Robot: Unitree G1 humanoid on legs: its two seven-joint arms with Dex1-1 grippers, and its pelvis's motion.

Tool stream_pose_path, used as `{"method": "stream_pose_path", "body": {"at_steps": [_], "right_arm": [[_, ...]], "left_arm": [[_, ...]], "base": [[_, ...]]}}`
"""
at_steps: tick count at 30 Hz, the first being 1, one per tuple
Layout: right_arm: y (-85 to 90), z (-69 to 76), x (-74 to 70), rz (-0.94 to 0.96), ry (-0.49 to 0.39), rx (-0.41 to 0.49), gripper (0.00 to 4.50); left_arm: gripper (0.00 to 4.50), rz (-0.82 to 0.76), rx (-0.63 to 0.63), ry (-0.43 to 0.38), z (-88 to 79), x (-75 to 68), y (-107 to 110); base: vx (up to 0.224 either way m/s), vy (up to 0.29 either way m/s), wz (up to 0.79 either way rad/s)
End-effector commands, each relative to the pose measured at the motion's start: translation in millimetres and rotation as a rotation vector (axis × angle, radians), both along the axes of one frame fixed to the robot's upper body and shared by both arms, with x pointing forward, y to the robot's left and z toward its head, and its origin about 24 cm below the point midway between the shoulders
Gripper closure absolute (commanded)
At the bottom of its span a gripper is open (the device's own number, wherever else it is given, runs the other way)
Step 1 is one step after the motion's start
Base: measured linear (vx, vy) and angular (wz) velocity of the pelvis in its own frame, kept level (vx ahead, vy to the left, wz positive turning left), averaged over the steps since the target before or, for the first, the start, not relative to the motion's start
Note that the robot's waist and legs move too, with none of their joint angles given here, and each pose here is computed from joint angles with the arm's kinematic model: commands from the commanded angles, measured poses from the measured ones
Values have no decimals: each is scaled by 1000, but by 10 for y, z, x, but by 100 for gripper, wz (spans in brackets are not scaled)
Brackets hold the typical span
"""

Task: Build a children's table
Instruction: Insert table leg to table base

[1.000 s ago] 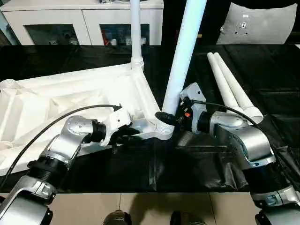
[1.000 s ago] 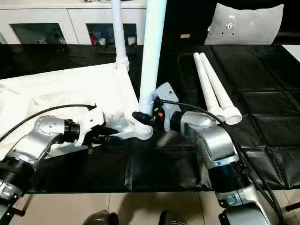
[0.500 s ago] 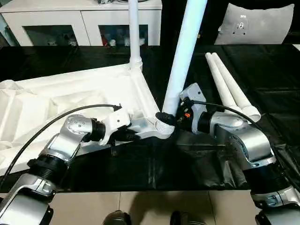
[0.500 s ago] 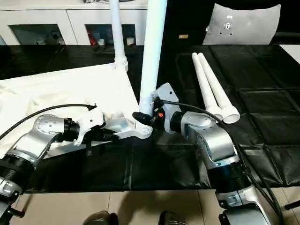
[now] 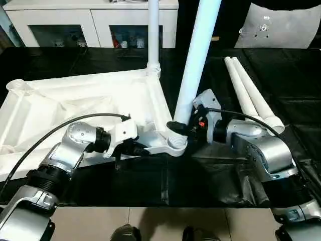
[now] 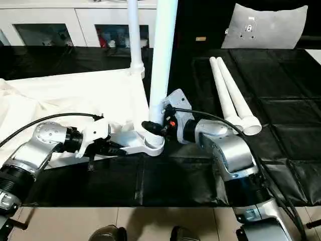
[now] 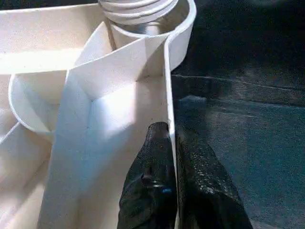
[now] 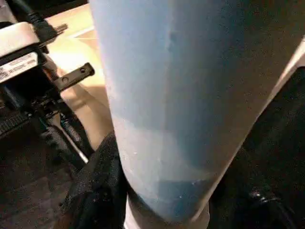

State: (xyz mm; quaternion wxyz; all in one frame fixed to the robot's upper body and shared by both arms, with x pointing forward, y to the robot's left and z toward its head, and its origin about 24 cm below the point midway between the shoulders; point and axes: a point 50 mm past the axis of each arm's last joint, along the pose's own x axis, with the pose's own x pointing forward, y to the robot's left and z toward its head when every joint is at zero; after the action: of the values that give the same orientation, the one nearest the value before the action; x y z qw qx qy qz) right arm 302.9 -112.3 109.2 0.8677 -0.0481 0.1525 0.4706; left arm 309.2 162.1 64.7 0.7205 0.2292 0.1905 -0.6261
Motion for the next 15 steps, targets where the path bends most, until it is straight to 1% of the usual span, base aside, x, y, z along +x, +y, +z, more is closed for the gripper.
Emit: {"method": "stream_pose_path", "body": {"at_steps": [1,5,15], "right_arm": [[-8,-126,-71,17,77,-26,262],[-22,-131,-113,36,109,-17,262],[-23,-105,-149,52,127,-13,262]], "left_arm": [[450,-96,-26,-4,75,-16,-94],[450,-106,-10,-6,81,-7,-85],[450,-93,10,-24,77,36,-76]], "base": [[0,0,0],[0,0,0],[0,0,0]]}}
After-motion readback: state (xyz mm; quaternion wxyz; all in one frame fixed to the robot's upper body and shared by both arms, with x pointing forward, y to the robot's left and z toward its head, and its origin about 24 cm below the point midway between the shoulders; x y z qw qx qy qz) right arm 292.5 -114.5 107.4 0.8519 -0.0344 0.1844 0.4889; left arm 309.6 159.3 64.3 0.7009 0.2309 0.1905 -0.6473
